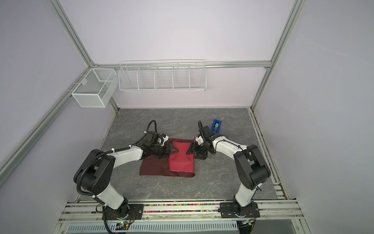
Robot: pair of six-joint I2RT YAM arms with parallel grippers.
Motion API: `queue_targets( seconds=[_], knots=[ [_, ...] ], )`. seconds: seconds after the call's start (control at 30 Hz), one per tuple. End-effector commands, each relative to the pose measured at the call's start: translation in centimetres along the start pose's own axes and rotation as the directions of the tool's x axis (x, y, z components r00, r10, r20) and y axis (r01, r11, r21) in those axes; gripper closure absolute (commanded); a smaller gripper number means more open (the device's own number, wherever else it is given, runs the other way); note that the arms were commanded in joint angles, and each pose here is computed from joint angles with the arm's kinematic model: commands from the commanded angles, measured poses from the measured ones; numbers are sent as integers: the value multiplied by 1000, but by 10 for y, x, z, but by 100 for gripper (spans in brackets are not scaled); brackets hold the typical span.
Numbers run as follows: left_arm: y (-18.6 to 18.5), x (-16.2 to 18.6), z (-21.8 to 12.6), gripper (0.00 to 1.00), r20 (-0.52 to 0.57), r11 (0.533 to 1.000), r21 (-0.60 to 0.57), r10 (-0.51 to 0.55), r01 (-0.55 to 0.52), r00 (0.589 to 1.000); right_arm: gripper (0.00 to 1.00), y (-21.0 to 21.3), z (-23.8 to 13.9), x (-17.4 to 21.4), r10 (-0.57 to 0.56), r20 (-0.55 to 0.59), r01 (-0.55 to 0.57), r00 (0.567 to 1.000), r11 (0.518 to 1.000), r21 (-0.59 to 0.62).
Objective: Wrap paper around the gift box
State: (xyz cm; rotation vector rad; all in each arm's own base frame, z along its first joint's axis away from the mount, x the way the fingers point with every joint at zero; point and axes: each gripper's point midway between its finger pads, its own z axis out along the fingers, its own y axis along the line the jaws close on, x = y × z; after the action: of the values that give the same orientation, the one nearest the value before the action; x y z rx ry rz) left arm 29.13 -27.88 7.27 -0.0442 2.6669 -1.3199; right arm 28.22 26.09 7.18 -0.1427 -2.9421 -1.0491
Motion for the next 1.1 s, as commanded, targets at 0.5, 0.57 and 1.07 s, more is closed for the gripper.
queue_targets(
  seconds=[0.5,0.57,1.07],
  knots=[
    [21,12,-10,39,-3,994,-112,-17,17,1000,28,-36,6,7,-8,-21,11,1000,987,162],
    [14,8,-20,36,4,989,-146,27,-26,1000,28,-36,6,7,-8,-20,12,1000,987,163],
    [32,28,-19,45,-100,978,-204,19,-39,995,29,-26,-4,7,-24,-3,24,1000,987,156]
  ],
)
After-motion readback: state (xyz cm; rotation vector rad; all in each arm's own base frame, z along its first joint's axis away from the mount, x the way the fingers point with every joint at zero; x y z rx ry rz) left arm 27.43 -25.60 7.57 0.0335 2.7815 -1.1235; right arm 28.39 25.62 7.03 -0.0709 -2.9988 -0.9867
